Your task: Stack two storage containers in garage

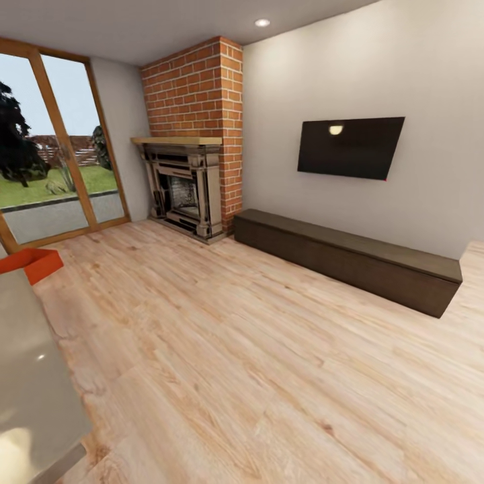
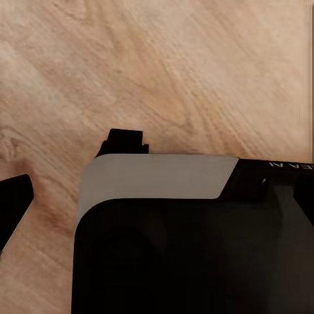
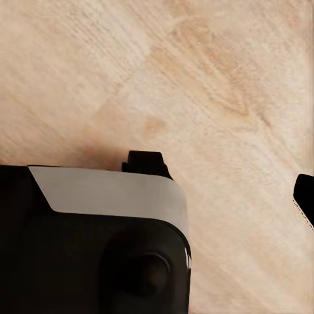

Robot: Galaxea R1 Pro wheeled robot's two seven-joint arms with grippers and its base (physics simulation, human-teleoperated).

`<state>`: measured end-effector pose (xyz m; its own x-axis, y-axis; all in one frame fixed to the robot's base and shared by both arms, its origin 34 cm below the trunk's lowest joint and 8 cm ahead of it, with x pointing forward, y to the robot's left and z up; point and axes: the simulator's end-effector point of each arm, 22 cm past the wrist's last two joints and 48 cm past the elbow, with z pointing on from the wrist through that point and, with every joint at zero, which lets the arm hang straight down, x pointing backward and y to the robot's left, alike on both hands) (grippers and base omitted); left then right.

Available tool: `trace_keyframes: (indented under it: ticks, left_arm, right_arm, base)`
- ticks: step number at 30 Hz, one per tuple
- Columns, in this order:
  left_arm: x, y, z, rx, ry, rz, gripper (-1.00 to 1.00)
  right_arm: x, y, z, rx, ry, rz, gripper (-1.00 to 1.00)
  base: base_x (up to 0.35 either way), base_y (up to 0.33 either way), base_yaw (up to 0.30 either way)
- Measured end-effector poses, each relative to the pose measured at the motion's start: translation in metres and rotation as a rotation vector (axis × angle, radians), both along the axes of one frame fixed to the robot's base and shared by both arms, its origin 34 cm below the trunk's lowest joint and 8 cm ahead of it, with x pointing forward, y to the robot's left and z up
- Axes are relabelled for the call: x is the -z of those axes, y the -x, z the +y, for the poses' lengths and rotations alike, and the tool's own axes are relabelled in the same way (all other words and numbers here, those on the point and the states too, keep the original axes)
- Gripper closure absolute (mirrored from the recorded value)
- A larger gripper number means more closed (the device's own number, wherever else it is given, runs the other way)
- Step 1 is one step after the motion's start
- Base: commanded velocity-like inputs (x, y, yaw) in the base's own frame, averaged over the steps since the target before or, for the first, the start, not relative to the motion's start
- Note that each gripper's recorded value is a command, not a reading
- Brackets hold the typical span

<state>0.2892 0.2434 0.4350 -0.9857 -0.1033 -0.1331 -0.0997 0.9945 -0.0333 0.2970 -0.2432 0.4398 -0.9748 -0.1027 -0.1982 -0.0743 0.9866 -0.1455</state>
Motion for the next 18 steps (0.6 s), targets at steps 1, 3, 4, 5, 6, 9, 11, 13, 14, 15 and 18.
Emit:
trace_keyframes:
  ticks: [1,3,4,5,6,9,11,13,14,15,18]
  left_arm:
    - [0.0,0.0,0.0,0.0,0.0,0.0,-1.0]
    - [0.0,-0.0001,0.0,0.0,0.0,0.0,-1.0]
    - [0.0,-0.0001,0.0,0.0,0.0,0.0,-1.0]
    - [0.0,-0.0001,0.0,0.0,0.0,0.0,-1.0]
    - [0.0,-0.0001,0.0,0.0,0.0,-0.001,-1.0]
    - [0.0,-0.0001,0.0,0.0,0.0,0.0,-1.0]
    - [0.0,-0.0001,0.0,0.0,0.0,-0.001,-1.0]
    - [0.0,-0.0001,0.0,0.0,0.0,-0.001,-1.0]
    - [0.0,-0.0001,0.0,0.0,0.0,-0.001,-1.0]
    - [0.0,-0.0001,0.0,0.0,0.0,-0.001,-1.0]
    - [0.0,-0.0001,0.0,0.0,0.0,-0.001,-1.0]
  right_arm:
    - [0.0,-0.0001,0.0,0.0,0.0,0.0,-1.0]
    - [0.0,0.0,0.0,0.0,0.0,0.0,-1.0]
    - [0.0,0.0,0.0,0.0,0.0,0.0,-1.0]
    - [0.0,0.0003,0.0,0.0,0.0,0.0,-1.0]
    - [0.0,0.0001,-0.0006,0.0,0.001,0.0,-1.0]
    - [0.0,0.0001,-0.0011,0.0,0.001,0.0,-1.0]
    - [0.0,-0.0001,-0.0012,0.0,0.001,0.0,-1.0]
    - [0.0,-0.0002,-0.0012,0.0,0.001,0.0,-1.0]
    - [0.0,0.0,-0.0012,0.001,0.001,0.0,-1.0]
    - [0.0,0.0001,-0.0012,0.001,0.001,0.0,-1.0]
    - [0.0,-0.0001,-0.0012,0.002,0.001,0.0,-1.0]
  base:
    - [0.323,0.0,0.0]
    - [0.323,0.0,0.0]
    - [0.323,0.0,0.0]
    - [0.323,0.0,0.0]
    - [0.323,0.0,0.0]
    - [0.323,0.0,0.0]
    - [0.323,0.0,0.0]
    - [0.323,0.0,0.0]
    - [0.323,0.0,0.0]
    - [0.323,0.0,0.0]
    - [0.323,0.0,0.0]
